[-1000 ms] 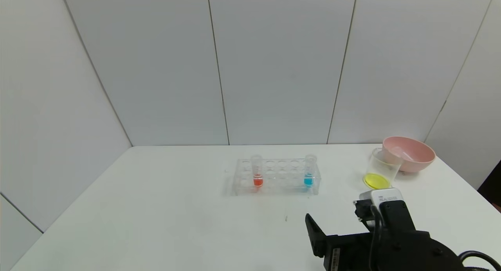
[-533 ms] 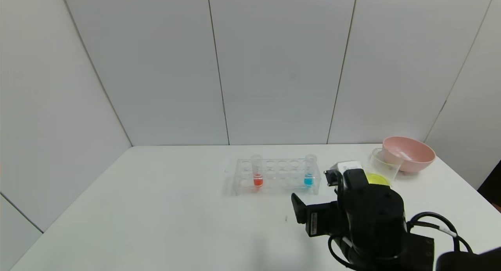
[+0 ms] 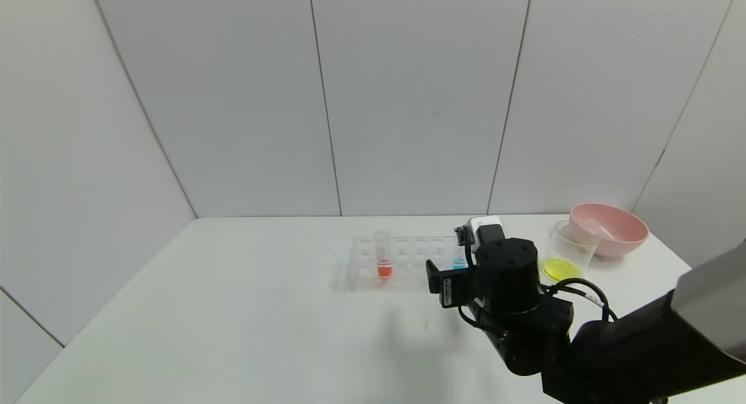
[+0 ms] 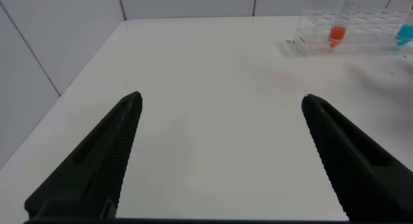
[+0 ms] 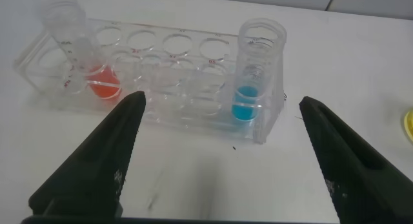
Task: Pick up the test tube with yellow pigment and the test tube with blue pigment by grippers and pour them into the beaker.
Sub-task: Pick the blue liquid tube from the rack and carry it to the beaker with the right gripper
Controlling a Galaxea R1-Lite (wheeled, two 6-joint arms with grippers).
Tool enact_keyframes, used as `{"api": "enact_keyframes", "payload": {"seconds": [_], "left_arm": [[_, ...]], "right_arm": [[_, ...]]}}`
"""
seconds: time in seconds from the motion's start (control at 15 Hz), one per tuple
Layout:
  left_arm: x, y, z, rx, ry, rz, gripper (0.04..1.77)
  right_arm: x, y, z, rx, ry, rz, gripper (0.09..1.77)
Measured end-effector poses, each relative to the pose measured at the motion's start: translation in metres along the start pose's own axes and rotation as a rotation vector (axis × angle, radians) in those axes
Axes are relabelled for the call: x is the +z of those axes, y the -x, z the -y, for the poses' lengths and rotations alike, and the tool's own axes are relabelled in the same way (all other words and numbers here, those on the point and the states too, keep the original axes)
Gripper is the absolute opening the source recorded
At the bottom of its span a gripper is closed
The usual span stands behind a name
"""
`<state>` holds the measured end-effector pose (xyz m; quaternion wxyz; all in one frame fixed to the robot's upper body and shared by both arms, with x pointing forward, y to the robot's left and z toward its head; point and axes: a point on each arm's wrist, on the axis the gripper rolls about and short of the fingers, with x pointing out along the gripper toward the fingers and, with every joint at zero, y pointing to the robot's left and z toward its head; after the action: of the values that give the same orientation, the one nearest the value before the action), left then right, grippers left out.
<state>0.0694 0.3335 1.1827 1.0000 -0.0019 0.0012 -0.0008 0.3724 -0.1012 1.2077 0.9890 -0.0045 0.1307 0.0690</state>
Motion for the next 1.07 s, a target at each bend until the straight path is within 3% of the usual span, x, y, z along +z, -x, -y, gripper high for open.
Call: {"api": "enact_keyframes", "payload": {"seconds": [1.0, 1.07], "left_arm": [[0.000, 0.000, 0.000, 0.000, 0.000, 0.000, 1.76], [0.000, 0.000, 0.000, -0.001, 0.000, 0.000, 1.76]], "right_arm": [[-0.006, -0.046, 0.008, -0.070, -0.018, 0.022, 1.70], [-0.007, -0.047, 0.008, -0.071, -0.020, 0.023, 1.50]]}}
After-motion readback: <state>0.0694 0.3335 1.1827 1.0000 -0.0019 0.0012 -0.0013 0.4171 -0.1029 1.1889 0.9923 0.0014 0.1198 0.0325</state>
